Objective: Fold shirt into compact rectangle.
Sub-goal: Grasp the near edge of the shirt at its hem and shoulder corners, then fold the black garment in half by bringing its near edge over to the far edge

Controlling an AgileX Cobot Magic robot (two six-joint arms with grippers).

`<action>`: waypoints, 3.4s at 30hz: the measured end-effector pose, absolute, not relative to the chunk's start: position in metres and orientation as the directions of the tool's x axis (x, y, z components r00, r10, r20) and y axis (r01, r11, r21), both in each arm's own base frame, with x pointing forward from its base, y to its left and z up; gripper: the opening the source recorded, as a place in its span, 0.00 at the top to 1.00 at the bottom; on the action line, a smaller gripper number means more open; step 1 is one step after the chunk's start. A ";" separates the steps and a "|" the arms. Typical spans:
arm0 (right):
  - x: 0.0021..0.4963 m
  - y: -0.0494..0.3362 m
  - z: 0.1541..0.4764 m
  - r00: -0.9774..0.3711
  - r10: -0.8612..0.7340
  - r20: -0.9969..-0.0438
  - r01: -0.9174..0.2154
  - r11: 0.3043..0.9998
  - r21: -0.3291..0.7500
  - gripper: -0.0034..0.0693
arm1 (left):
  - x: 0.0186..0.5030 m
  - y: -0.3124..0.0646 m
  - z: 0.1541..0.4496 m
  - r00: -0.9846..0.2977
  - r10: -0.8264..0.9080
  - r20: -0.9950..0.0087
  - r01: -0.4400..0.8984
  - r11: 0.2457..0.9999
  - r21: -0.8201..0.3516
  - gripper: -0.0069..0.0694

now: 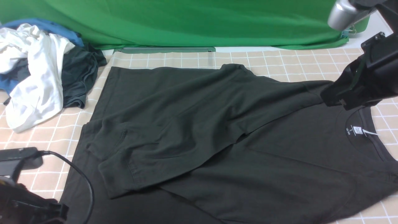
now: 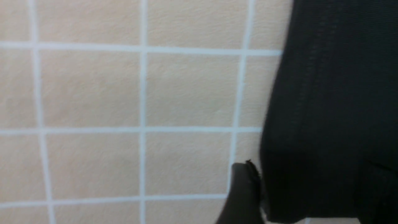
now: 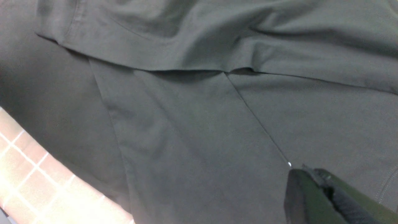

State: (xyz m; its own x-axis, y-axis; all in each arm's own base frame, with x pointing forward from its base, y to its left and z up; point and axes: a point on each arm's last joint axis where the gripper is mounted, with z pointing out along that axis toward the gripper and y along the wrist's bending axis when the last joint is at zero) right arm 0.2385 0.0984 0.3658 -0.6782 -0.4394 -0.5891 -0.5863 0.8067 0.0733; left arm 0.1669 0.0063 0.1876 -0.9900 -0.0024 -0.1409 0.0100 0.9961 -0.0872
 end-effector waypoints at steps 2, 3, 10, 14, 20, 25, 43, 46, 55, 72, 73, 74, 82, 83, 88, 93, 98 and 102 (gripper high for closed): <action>0.239 0.099 0.366 -0.673 -0.435 -0.598 -0.584 0.808 0.071 0.90 | 0.169 0.002 0.186 -0.990 0.034 -0.140 0.048 0.994 -0.096 0.24; 0.240 0.099 0.367 -0.671 -0.433 -0.602 -0.584 0.809 0.069 0.90 | 0.169 0.001 0.185 -0.990 0.040 -0.136 0.053 0.994 -0.097 0.23; 0.241 0.099 0.368 -0.662 -0.425 -0.618 -0.580 0.812 0.063 0.90 | 0.175 -0.001 0.163 -0.998 0.061 -0.008 0.062 0.994 -0.092 0.22; 0.242 0.099 0.368 -0.657 -0.426 -0.622 -0.582 0.811 0.060 0.90 | 0.177 0.000 0.153 -0.997 0.050 0.053 0.046 0.995 -0.083 0.22; 0.242 0.099 0.368 -0.645 -0.439 -0.625 -0.594 0.803 0.049 0.90 | 0.178 0.001 0.152 -0.996 0.060 0.064 0.055 0.996 -0.074 0.37; 0.242 0.098 0.368 -0.640 -0.449 -0.623 -0.596 0.802 0.034 0.90 | 0.178 -0.001 0.154 -0.993 0.046 0.107 0.035 0.994 -0.101 0.78; 0.221 0.106 0.298 -0.704 -0.615 -0.356 -0.675 0.735 0.064 0.60 | 0.147 0.004 0.231 -0.991 -0.067 -0.116 -0.064 0.998 -0.022 0.88; 0.207 0.119 0.264 -0.661 -0.668 -0.341 -0.724 0.687 0.058 0.41 | 0.146 0.004 0.233 -0.989 -0.070 -0.127 -0.068 0.997 -0.022 0.88; 0.165 0.162 0.195 -0.462 -0.809 -0.362 -0.869 0.494 0.005 0.16 | 0.147 0.004 0.233 -0.987 -0.073 -0.144 -0.070 0.997 -0.026 0.88; 0.171 0.197 0.151 -0.304 -0.891 -0.336 -0.931 0.352 -0.092 0.41 | 0.149 0.000 0.233 -0.982 -0.095 -0.162 -0.084 0.994 -0.074 0.88; 0.171 0.197 0.151 -0.294 -0.894 -0.339 -0.933 0.345 -0.101 0.53 | 0.150 -0.001 0.233 -0.982 -0.099 -0.162 -0.087 0.993 -0.083 0.88; 0.172 0.197 0.152 -0.287 -0.896 -0.339 -0.934 0.340 -0.106 0.68 | 0.150 -0.001 0.234 -0.981 -0.102 -0.163 -0.088 0.992 -0.089 0.88; 0.170 0.196 0.177 -0.288 -0.918 -0.274 -0.943 0.321 -0.085 0.83 | 0.160 -0.004 0.265 -0.972 -0.106 -0.211 -0.082 0.989 -0.121 0.88; 0.170 0.196 0.177 -0.289 -0.918 -0.270 -0.943 0.322 -0.084 0.83 | 0.161 -0.004 0.266 -0.971 -0.106 -0.215 -0.081 0.989 -0.121 0.88; 0.172 0.191 0.205 -0.273 -0.922 -0.274 -0.943 0.313 -0.112 0.83 | 0.169 -0.004 0.284 -0.949 -0.145 -0.280 -0.107 0.983 -0.146 0.88; 0.199 0.183 0.232 -0.310 -0.890 -0.333 -0.909 0.381 -0.172 0.83 | 0.189 -0.004 0.299 -0.911 -0.222 -0.348 -0.166 0.969 -0.185 0.88; 0.236 0.173 0.259 -0.332 -0.850 -0.409 -0.860 0.451 -0.239 0.83 | 0.224 -0.006 0.298 -0.894 -0.276 -0.354 -0.200 0.951 -0.238 0.88; 0.275 0.167 0.274 -0.332 -0.838 -0.434 -0.828 0.479 -0.291 0.83 | 0.270 -0.005 0.297 -0.882 -0.304 -0.359 -0.215 0.939 -0.267 0.88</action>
State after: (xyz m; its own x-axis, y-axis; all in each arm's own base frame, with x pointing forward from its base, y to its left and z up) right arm 0.2753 0.1675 0.2738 -0.3320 -0.8375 -0.4339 -0.8284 0.4789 -0.2905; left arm 0.2705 -0.0053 0.2973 -0.8823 -0.3042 -0.3591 -0.2154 0.9394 -0.2666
